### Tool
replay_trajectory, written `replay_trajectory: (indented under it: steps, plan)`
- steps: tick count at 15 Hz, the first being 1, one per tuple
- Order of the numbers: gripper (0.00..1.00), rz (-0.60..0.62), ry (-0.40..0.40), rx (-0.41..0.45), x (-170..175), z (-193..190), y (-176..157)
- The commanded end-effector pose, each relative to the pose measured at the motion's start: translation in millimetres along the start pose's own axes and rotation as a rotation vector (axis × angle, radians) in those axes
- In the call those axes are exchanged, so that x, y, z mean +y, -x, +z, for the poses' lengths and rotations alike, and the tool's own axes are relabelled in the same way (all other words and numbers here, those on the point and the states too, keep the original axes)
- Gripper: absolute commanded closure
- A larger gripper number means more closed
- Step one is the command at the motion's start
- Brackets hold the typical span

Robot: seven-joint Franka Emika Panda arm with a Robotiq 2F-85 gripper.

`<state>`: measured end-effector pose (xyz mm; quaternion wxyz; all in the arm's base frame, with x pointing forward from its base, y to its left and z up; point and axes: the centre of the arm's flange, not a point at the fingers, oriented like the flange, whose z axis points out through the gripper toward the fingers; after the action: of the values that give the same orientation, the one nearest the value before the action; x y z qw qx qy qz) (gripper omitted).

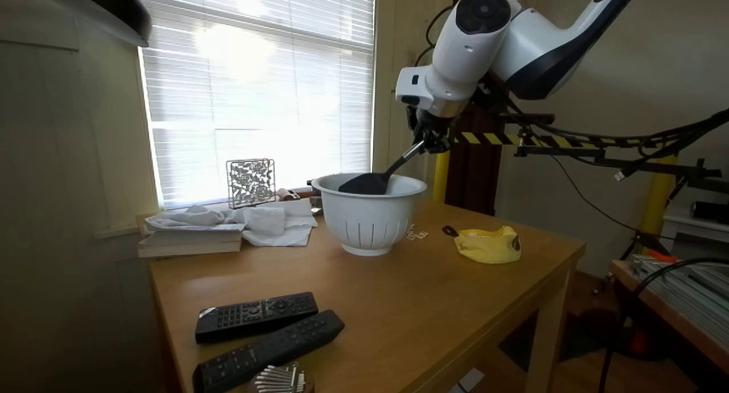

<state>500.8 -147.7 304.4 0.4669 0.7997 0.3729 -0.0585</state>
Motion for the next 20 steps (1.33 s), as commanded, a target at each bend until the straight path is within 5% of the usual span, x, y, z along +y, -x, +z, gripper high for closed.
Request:
replay_trajectory:
  steps: [1, 20]
  plan:
    - [0.94, -0.060, 0.012, -0.017, -24.0, 4.8, -3.4]
    - [0.94, -0.242, 0.018, 0.072, -36.7, 5.5, -11.2]
